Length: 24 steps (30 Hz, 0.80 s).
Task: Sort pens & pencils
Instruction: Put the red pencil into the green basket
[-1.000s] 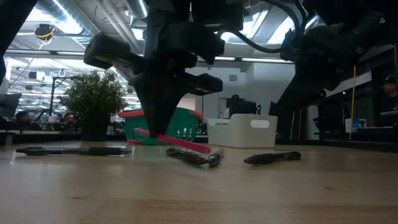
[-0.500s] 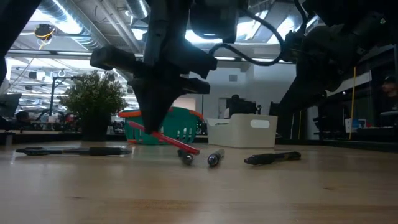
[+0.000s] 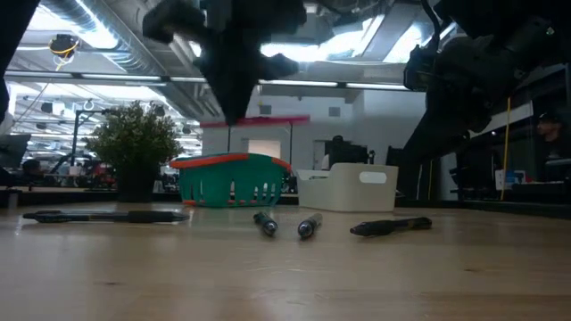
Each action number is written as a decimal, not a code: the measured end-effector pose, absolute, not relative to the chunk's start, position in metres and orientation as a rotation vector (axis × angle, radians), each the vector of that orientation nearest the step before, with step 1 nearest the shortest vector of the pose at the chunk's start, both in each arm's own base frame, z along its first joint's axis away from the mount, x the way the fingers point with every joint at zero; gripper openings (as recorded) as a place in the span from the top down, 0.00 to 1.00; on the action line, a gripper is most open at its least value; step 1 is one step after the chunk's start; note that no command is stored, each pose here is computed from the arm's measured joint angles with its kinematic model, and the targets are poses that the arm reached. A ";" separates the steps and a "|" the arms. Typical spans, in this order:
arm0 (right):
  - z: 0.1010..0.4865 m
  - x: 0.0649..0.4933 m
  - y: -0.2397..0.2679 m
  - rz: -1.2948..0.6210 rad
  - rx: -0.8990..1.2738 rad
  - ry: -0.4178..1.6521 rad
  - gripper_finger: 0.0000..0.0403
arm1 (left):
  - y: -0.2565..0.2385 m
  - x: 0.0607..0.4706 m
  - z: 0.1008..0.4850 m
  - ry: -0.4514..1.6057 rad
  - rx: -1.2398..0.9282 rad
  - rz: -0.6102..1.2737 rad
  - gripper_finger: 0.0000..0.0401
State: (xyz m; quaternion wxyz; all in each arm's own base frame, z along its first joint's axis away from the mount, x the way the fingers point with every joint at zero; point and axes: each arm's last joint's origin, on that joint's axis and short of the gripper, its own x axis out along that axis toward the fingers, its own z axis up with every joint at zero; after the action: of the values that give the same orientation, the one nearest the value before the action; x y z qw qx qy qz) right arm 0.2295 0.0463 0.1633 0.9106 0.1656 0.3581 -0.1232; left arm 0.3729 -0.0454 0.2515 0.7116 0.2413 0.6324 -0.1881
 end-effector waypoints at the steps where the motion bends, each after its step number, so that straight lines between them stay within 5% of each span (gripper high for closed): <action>1: 0.163 0.230 0.046 -0.254 0.342 0.739 0.55 | -0.042 0.371 0.257 1.382 0.531 -0.406 0.99; 24: 0.162 0.229 0.046 -0.279 0.393 0.743 0.55 | 0.075 0.347 0.291 1.342 0.314 -0.131 0.99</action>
State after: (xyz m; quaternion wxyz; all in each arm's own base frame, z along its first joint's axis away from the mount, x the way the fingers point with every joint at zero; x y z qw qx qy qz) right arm 0.2291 0.0462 0.1620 0.9034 0.1903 0.3597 -0.1352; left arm 0.3469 0.0754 0.2911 0.7697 0.1448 0.6189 -0.0604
